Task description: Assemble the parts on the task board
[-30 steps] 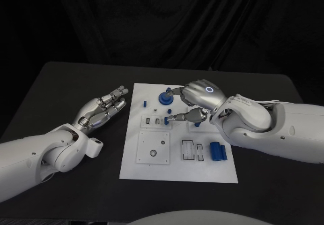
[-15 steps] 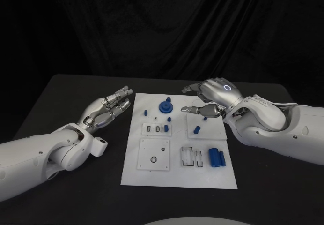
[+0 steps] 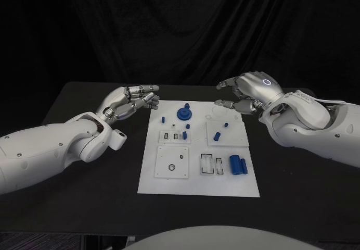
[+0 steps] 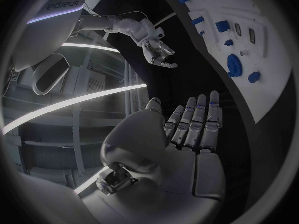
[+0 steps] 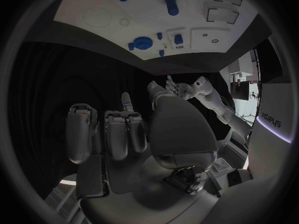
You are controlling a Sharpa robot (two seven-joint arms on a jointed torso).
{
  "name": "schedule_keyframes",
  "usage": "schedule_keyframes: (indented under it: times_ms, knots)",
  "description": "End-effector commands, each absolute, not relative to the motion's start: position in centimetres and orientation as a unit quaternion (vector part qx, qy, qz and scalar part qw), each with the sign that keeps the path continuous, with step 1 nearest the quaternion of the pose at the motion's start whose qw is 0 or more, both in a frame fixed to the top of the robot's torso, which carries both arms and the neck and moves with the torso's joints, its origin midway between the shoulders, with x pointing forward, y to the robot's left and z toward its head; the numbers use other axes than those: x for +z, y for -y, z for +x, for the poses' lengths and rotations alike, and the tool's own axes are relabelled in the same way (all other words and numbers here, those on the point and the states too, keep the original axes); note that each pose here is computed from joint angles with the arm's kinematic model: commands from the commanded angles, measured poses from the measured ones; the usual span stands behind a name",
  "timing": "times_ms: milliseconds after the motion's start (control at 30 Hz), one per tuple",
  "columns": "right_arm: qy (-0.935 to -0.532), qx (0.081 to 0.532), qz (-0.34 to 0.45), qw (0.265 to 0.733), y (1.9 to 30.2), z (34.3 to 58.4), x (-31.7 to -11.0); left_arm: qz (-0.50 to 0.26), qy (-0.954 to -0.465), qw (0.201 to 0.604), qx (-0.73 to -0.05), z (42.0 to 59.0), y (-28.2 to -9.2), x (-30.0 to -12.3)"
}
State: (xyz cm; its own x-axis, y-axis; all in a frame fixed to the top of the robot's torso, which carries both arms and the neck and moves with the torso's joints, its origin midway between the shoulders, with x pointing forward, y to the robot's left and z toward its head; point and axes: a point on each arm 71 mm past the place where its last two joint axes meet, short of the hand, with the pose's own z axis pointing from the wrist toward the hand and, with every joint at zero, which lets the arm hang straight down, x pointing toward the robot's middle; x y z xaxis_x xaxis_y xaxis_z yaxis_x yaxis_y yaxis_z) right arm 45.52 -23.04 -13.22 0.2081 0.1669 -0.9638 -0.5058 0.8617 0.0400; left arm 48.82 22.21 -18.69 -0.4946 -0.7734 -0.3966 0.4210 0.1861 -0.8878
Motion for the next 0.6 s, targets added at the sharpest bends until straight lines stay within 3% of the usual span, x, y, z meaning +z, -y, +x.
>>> schedule_keyframes:
  times_ms: [33,167,400,600]
  knots:
    - [-0.599,0.218,-0.143,0.757,23.3,45.7,-13.4,-0.105,-0.632,0.479,-0.6,49.0,-21.3,-19.0]
    - [-0.604,0.214,-0.145,0.754,23.4,45.8,-13.5,-0.085,-0.653,0.493,-0.569,49.4,-20.6,-19.0]
    - [-0.614,0.203,-0.147,0.749,23.8,46.2,-13.7,-0.018,-0.682,0.54,-0.493,50.5,-18.8,-17.2]
    - [-0.619,0.199,-0.149,0.745,23.8,46.4,-13.9,0.034,-0.719,0.546,-0.429,50.8,-16.7,-16.2]
